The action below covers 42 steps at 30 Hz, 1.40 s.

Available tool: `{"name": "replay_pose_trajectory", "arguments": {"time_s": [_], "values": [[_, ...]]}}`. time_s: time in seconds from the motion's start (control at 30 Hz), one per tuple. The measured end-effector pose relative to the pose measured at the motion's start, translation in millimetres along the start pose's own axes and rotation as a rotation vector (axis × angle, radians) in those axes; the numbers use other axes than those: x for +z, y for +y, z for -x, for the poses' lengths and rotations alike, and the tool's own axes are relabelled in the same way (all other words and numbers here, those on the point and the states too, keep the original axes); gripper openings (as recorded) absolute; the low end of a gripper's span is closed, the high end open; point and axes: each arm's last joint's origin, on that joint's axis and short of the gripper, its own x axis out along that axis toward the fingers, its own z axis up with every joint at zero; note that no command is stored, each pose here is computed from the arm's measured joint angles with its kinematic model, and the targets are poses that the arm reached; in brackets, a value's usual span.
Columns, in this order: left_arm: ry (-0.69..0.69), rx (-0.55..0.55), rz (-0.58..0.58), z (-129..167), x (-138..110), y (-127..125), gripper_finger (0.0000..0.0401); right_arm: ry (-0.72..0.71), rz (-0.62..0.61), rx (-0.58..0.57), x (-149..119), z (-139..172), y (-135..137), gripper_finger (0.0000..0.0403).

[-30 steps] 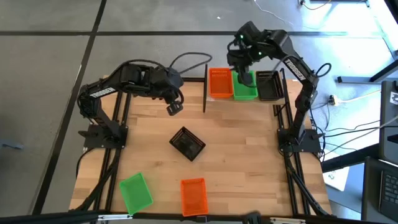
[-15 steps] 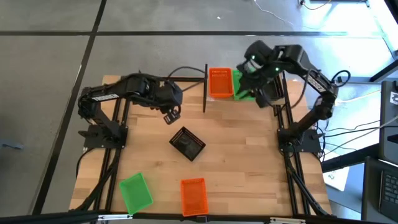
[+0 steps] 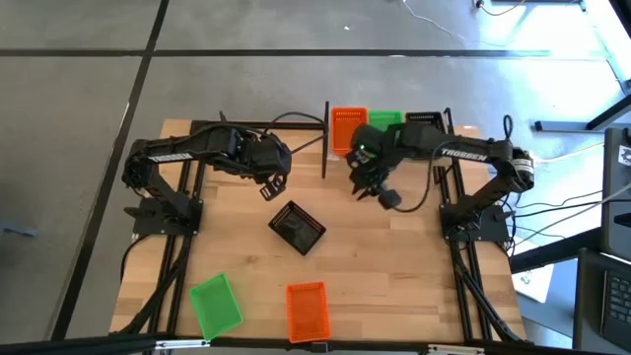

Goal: Stack baskets on shelf by color
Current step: Stack the black bin on top of the black bins on the shelf

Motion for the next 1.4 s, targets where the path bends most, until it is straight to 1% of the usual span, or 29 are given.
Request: {"name": "replay_pose_trajectory", "arguments": {"time_s": [0.07, 0.2, 0.3, 0.43, 0.7, 0.9, 1.07, 1.2, 1.4], "values": [[0.000, 0.000, 0.000, 0.0, 0.0, 0.0, 0.0064, -0.024, 0.055, -0.022, 0.0, -13.2, -0.3, 0.0092], [0.001, -0.001, -0.001, 0.0, -0.1, -0.1, 0.0064, -0.060, 0.255, -0.031, 1.3, -34.9, 6.4, 0.0092], [0.001, 0.000, -0.001, 0.0, 0.0, 0.1, 0.0064, -0.093, 0.378, -0.044, 1.5, -52.2, 12.3, 0.0092], [0.001, -0.001, -0.001, 0.0, 0.0, 0.1, 0.0064, -0.151, 0.465, -0.075, 0.9, -76.1, 16.9, 0.0092], [0.002, -0.001, -0.001, 0.0, -0.1, 0.1, 0.0064, -0.144, 0.497, -0.032, -4.6, -132.8, 15.3, 0.0092], [0.011, -0.015, -0.001, 0.0, -0.3, -0.3, 0.0064, -0.136, 0.517, -0.002, -5.3, -162.7, 16.3, 0.0092], [0.017, -0.023, -0.001, 0.0, -0.5, -0.5, 0.0064, -0.132, 0.520, 0.007, -6.5, -172.7, 16.3, 0.0092], [0.017, -0.023, -0.002, 0.0, -0.5, -0.5, 0.0064, -0.161, 0.536, -0.020, -2.7, -171.8, 14.7, 0.0092], [0.017, -0.022, -0.010, 0.0, -0.6, -0.5, 0.0064, -0.149, 0.528, -0.008, -5.4, -178.1, 13.5, 0.0092]]}}
